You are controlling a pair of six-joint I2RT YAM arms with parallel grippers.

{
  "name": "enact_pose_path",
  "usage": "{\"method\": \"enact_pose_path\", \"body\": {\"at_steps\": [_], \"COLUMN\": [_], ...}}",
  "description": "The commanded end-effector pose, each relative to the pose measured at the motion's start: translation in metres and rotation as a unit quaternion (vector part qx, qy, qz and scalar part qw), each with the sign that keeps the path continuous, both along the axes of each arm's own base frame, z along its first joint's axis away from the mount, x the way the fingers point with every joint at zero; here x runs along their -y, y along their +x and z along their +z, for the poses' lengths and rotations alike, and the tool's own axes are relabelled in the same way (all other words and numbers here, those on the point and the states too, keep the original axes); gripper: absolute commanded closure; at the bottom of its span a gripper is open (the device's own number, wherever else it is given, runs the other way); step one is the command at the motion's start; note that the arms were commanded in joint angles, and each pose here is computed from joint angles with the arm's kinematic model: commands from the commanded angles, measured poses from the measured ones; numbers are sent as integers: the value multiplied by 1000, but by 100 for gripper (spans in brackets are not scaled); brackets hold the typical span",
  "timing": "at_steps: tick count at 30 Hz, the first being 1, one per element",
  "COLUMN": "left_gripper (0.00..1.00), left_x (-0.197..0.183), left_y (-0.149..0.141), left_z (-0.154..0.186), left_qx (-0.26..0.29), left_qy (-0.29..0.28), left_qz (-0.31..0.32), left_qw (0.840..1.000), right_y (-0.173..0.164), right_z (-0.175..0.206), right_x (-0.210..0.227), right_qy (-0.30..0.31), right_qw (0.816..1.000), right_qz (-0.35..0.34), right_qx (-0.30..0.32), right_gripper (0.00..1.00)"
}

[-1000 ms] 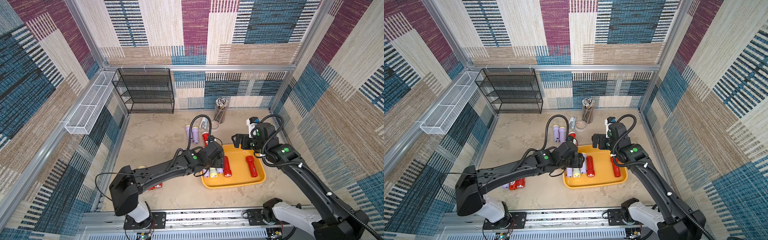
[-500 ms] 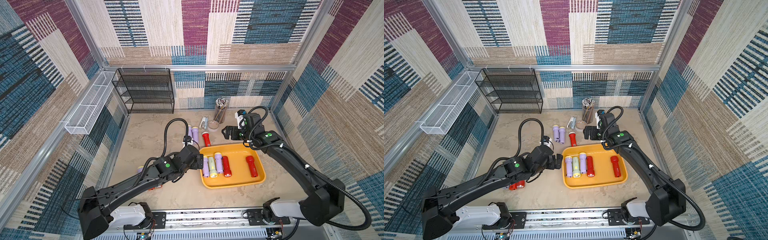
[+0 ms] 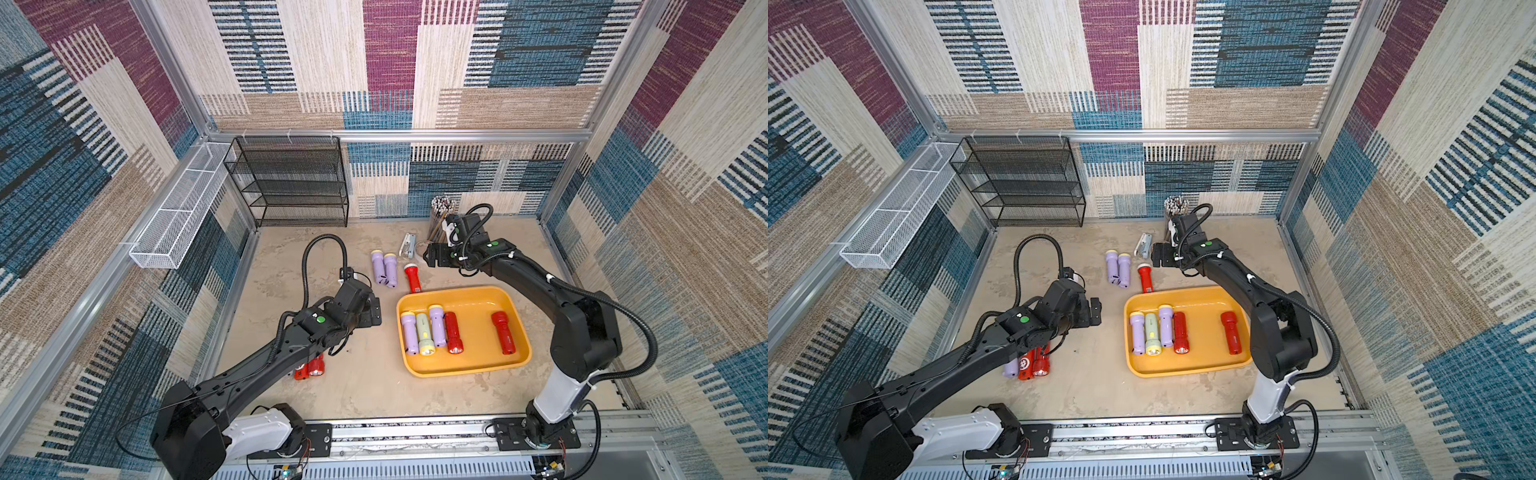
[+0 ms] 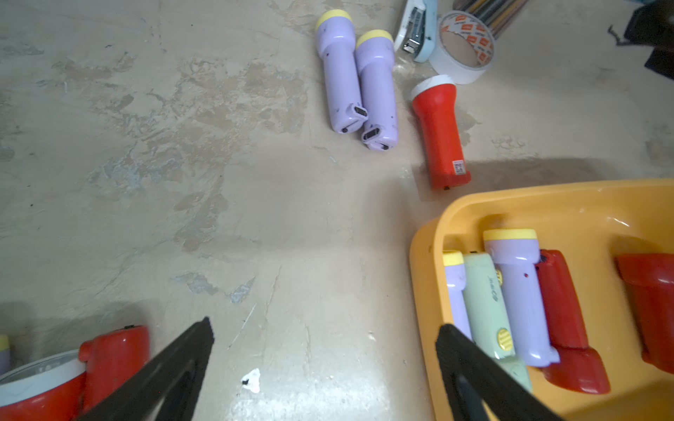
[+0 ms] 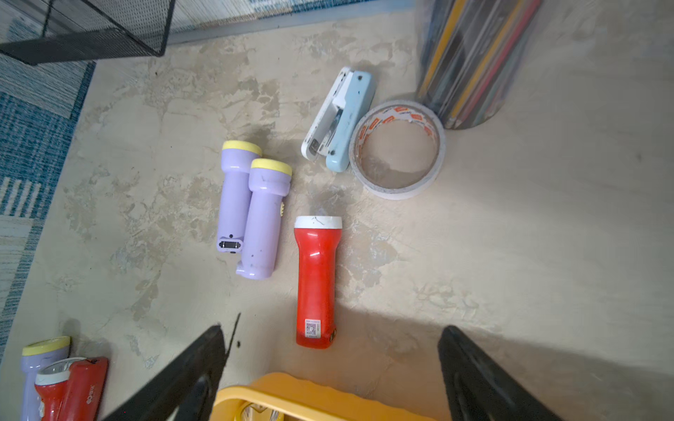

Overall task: Put the flashlights into the storage boxes
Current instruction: Pick up the flashlight from the center of the board.

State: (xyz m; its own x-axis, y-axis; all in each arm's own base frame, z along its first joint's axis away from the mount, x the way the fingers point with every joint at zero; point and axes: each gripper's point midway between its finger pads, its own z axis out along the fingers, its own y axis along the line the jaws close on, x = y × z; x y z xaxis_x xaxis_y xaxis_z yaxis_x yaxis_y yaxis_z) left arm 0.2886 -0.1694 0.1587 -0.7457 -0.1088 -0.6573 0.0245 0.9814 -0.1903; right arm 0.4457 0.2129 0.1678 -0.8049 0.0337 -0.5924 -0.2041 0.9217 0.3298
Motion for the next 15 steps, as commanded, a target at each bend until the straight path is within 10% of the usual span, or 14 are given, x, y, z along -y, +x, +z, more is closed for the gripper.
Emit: {"method": "enact_pose_path", "body": {"at_steps": [1, 15], "left_gripper": [1, 1], "left_x": [6, -7], "left_y": [5, 12], "left_z": [-4, -29], "left_qx": [-5, -33], "left_qy": [-19, -34], "left_qz": [-14, 2], "left_qw": [1000, 999], "right_y": [14, 20], "right_z": [-4, -70], "right_x": [-15, -52], "right_qy": [11, -14], "right_qw": [1000, 997], "right_qz": [14, 40], "right_qx": [2, -60], "right_gripper": [16, 28]}}
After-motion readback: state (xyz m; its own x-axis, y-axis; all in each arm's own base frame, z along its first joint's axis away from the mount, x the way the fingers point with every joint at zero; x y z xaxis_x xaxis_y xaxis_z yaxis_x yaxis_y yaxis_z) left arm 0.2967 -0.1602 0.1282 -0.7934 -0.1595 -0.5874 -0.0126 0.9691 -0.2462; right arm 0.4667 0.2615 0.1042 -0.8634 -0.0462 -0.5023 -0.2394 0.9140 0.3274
